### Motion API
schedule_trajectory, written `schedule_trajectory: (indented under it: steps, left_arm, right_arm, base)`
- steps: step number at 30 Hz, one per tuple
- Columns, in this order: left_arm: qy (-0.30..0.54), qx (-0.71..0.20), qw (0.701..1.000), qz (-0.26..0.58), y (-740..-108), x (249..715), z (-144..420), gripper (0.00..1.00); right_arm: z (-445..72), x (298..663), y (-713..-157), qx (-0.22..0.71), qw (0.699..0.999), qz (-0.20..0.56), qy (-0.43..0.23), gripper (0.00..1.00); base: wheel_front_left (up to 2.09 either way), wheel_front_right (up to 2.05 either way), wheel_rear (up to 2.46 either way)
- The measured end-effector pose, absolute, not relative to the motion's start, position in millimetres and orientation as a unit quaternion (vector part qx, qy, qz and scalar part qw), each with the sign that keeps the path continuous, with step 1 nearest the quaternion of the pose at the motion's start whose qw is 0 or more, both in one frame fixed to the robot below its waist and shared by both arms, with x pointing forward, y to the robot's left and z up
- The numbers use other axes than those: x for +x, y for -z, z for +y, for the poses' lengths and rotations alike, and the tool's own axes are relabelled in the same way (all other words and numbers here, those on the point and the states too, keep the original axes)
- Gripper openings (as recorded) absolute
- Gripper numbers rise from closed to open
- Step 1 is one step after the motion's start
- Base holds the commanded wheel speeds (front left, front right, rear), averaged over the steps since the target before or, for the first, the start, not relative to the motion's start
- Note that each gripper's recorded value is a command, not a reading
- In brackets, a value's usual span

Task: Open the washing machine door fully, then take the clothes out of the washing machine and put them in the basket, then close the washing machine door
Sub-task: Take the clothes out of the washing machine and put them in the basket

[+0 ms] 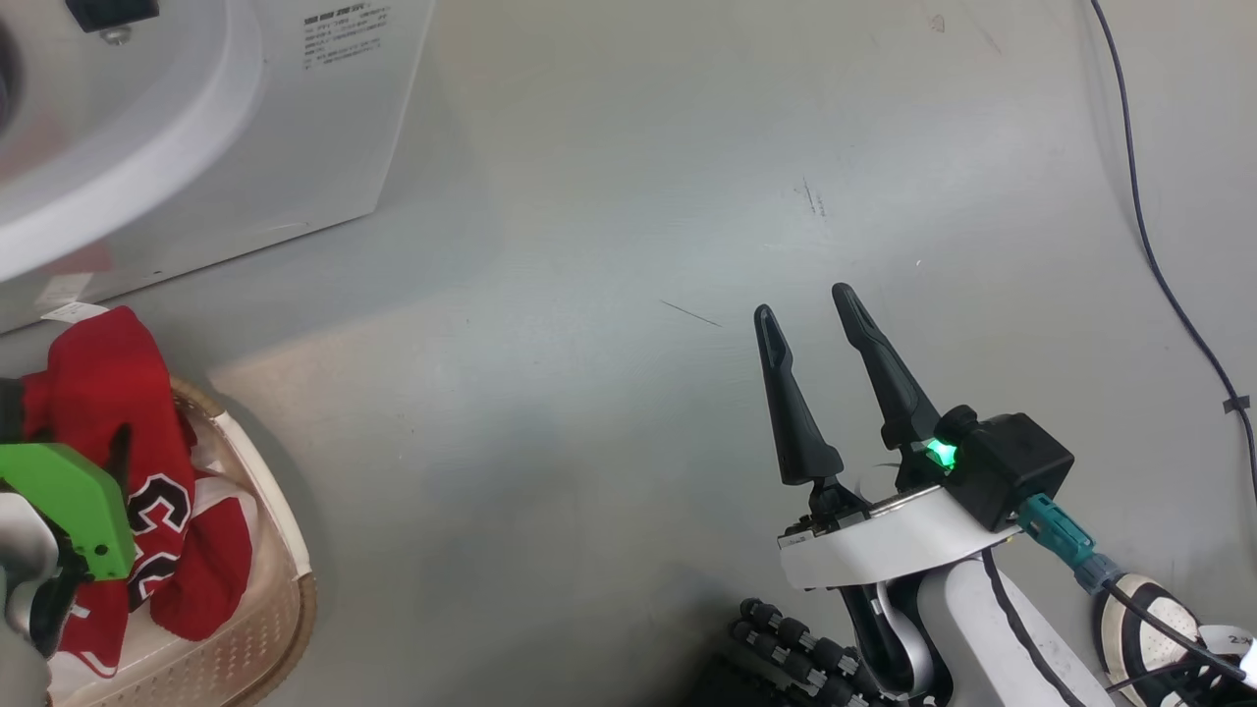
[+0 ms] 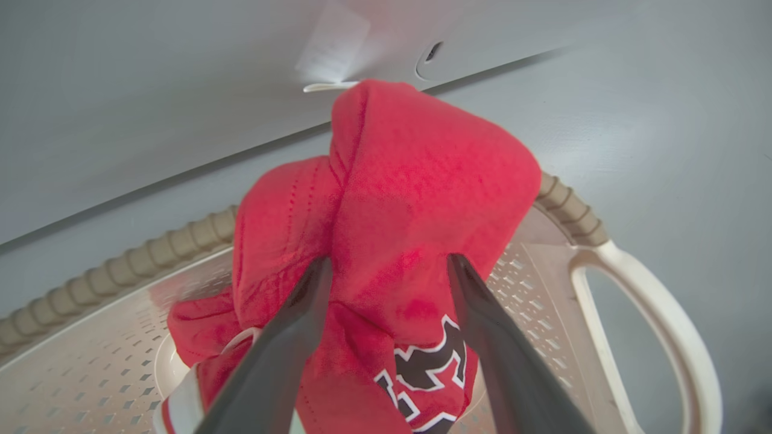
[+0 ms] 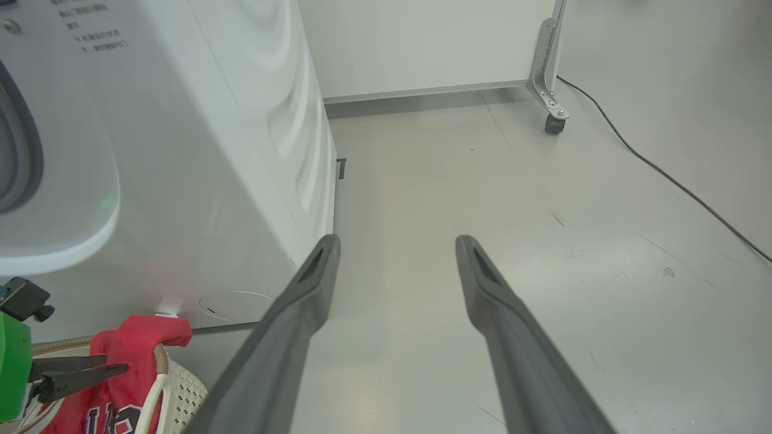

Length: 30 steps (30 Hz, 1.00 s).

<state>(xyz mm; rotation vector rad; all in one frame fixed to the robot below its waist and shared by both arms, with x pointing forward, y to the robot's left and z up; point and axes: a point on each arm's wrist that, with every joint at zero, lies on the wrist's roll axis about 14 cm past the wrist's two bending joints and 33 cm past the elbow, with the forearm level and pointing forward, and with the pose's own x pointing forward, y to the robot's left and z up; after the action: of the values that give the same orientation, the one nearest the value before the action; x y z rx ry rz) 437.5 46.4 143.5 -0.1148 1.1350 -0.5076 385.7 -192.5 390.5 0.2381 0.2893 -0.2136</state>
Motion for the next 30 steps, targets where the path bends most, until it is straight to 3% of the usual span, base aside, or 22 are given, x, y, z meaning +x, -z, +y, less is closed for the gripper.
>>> schedule_trajectory:
  steps: [13,14,15,30]
  left_arm:
    - [0.225,-0.063,0.808,0.541,-137,449,42,1.0]
    - [0.224,-0.069,0.808,0.541,-137,450,40,0.41]
    - [0.223,-0.071,0.808,0.541,-138,450,38,0.0]
    - [0.187,-0.076,0.831,0.518,-144,462,61,0.0]
  right_arm:
    - [-190,383,-385,0.112,0.976,0.153,0.107,1.0]
    - [-190,383,-385,0.111,0.976,0.152,0.106,1.0]
    - [-190,384,-385,0.11,0.976,0.153,0.105,1.0]
    - [-175,398,-400,0.116,0.982,0.126,0.074,1.0]
  base:
    - [0.26,0.26,0.26]
    - [0.15,0.15,0.15]
    - [0.1,0.1,0.1]
    - [0.0,0.0,0.0]
